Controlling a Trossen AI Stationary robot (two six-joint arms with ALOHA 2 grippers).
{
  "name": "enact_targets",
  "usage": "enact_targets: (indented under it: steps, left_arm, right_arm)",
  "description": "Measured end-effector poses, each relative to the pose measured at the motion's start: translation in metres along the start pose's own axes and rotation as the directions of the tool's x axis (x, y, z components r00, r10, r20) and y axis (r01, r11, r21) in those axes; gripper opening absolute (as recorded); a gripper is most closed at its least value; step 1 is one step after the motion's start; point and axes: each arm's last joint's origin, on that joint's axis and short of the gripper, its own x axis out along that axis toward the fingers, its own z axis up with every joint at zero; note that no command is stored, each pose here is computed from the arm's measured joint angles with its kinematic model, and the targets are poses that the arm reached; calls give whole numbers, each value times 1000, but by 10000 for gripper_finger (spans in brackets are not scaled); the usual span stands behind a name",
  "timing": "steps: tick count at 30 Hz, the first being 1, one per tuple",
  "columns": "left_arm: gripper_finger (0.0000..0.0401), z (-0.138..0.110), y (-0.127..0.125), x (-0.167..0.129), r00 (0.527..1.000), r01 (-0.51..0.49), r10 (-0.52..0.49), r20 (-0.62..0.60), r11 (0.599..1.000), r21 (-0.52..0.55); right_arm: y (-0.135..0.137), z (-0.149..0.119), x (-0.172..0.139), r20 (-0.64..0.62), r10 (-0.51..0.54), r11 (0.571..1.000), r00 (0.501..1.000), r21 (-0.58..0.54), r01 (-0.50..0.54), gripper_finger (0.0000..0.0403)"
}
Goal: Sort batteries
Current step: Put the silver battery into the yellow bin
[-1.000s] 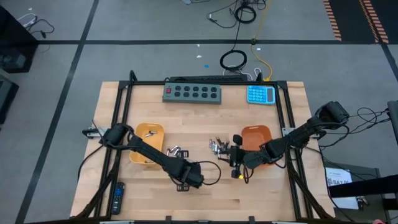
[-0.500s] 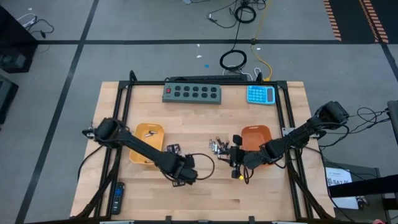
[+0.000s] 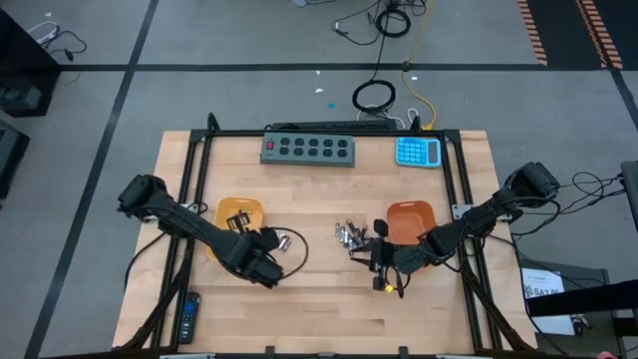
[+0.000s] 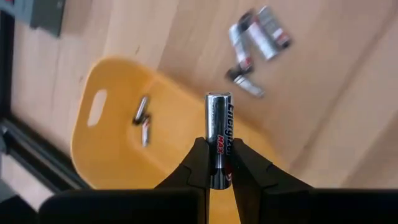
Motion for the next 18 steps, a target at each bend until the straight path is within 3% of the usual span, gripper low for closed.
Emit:
enact_targets:
  steps: [7,15,18]
  left_arm:
    - [41,-19,25,40,998,12,-15,-60,999,-37]
    - [41,-28,49,84,982,131,-141,-128,988,-83]
    - [41,-29,54,92,980,127,-139,-143,988,-88]
  right_arm:
    - [9,2,-5,45,-3,1000,999,12,3,84]
    - [11,7,-4,43,-8,1000,999,-13,9,84]
    - [11,7,-4,37,-10,1000,999,-19,11,84]
